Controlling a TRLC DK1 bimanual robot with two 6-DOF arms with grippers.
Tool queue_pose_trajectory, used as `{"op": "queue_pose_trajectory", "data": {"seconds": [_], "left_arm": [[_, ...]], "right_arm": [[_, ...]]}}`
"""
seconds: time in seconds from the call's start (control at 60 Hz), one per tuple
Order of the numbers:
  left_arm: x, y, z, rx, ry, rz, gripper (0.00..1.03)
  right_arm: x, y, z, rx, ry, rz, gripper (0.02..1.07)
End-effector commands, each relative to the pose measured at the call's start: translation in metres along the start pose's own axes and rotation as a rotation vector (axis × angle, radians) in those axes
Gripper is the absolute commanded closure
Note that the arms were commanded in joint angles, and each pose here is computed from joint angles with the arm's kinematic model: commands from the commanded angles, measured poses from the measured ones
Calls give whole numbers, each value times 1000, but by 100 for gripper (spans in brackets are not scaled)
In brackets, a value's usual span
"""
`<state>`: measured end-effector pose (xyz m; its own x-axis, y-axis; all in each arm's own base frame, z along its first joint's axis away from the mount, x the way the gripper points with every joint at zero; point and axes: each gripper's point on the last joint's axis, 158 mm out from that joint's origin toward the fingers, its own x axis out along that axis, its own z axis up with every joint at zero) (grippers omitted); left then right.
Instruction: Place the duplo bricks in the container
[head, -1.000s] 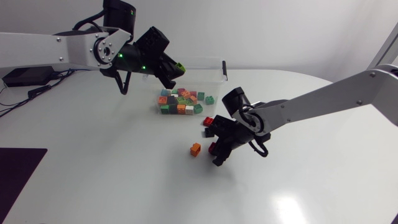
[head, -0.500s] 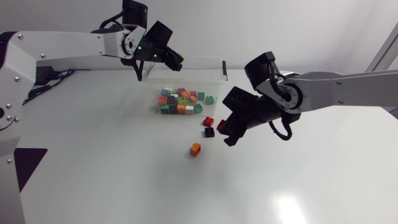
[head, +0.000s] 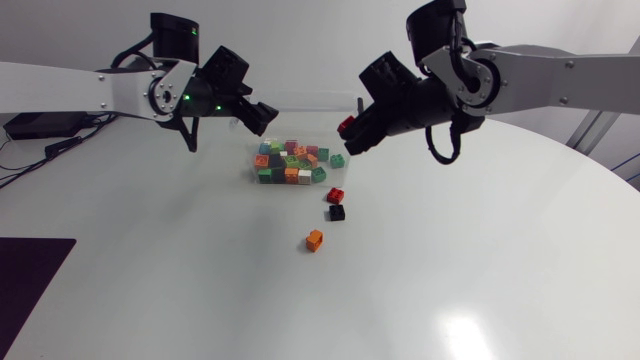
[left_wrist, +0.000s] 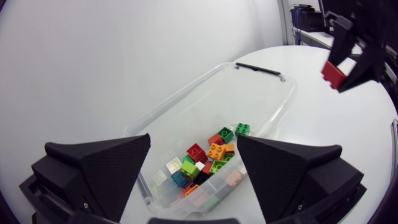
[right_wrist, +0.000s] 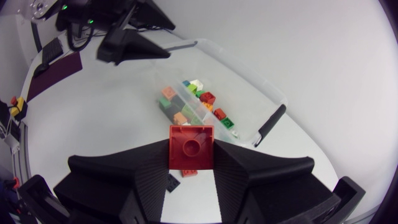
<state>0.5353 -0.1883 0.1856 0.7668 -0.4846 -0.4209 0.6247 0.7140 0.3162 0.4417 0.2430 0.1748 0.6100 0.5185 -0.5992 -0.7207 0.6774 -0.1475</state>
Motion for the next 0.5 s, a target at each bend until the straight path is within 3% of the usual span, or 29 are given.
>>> {"op": "queue_pose_trajectory", "data": {"seconds": [0.0, 0.2, 0.483], "left_arm": [[-25, -4, 4, 41, -26, -4, 4], [-48, -28, -16, 95, -4, -59, 4], [-65, -87, -50, 169, 72, -225, 4]], "right_arm": [[13, -11, 12, 57, -23, -16, 75], [35, -29, 40, 85, -79, -56, 75], [76, -39, 59, 92, -116, -79, 75]]}}
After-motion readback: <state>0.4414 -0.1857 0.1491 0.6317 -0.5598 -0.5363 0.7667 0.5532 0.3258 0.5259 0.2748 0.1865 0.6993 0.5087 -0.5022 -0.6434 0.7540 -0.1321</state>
